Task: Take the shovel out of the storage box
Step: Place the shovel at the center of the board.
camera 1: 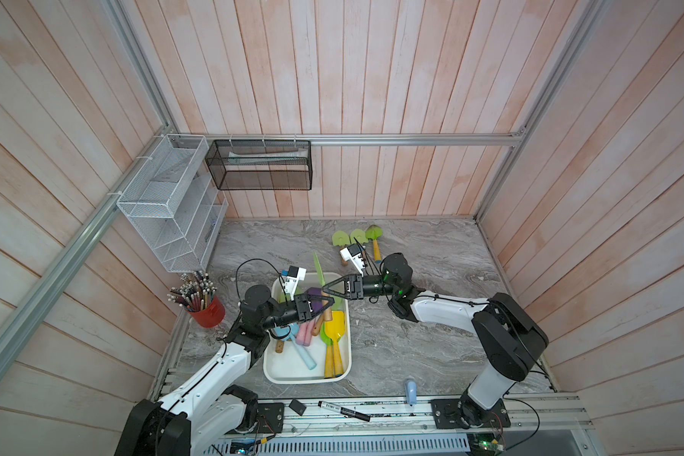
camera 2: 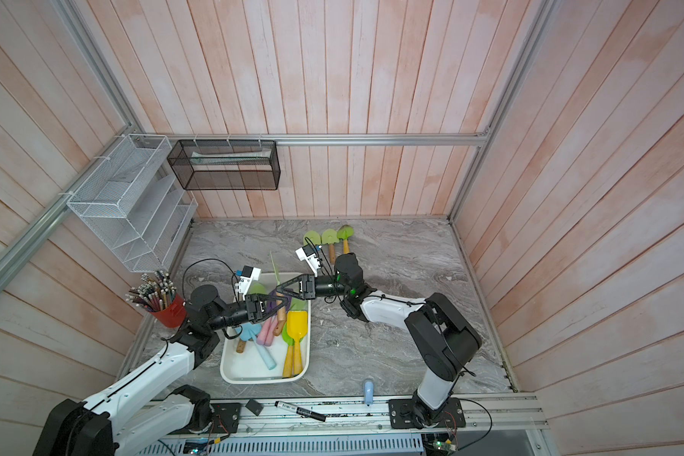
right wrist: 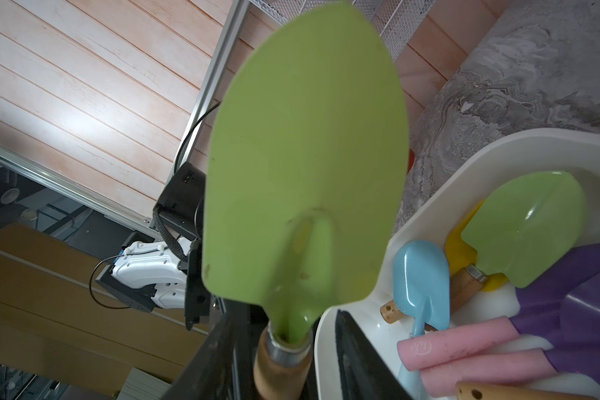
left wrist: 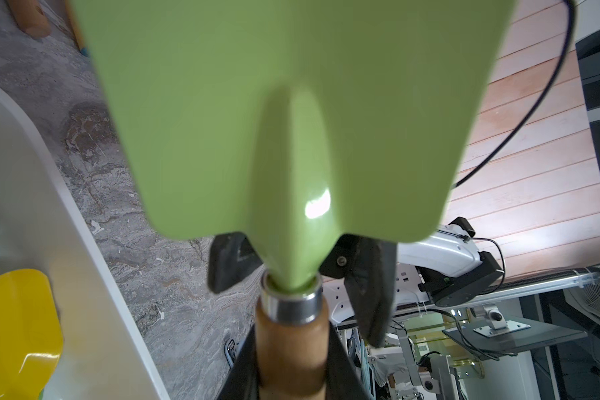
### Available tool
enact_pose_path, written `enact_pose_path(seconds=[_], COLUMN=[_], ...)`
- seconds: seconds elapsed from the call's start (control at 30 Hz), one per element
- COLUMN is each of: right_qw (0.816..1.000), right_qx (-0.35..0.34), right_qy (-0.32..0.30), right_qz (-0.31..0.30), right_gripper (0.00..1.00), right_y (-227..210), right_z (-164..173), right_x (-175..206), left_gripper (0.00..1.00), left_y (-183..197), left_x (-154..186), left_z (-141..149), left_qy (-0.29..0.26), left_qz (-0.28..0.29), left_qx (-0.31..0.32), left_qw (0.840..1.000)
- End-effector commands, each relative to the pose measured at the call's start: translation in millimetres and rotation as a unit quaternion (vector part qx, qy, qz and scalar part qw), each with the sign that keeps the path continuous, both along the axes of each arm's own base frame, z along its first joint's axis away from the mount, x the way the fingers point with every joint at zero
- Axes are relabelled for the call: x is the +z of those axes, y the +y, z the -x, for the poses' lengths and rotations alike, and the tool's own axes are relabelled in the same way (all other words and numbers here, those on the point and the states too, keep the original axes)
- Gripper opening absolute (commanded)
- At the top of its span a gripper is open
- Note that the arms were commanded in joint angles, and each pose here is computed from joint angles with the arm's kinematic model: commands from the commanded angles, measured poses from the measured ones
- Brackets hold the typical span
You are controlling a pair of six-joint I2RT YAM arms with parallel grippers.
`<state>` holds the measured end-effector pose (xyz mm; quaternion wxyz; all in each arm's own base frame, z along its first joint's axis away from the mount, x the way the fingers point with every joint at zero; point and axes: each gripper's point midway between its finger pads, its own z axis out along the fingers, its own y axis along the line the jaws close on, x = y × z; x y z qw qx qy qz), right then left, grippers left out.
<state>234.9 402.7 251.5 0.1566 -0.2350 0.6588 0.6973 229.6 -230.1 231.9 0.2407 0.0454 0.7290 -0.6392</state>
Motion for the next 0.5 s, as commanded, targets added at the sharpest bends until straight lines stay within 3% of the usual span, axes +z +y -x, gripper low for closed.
enact_pose_path(seconds=[0.0,0.3,0.47], right_qw=[0.999,0.999,0.999], right_qx=[0.019,0.034,0.029], right_qy=[-0.014,-0.002,0.000], right_qz=[-0.028,-0.038,-0.038], right_gripper=[0.44,0.34,0.22], right_y=[5.3,8.8,8.6], right_z=[3.1,5.7,4.2], right_x=[16.4,13.7,13.5], left_gripper=[0.20,0.20,0.20], left_y=[-0.6,-1.1,-0.7], left_x=[8.2,4.7,2.5], left_z=[2.6,2.4,3.2], left_qy=[-0.025,-0.022,-0.019], left_qz=[0.014,0.017,0.016], left_qx=[-0.010,-0.012,-0.012], left_qw=[1.000,1.000,1.000])
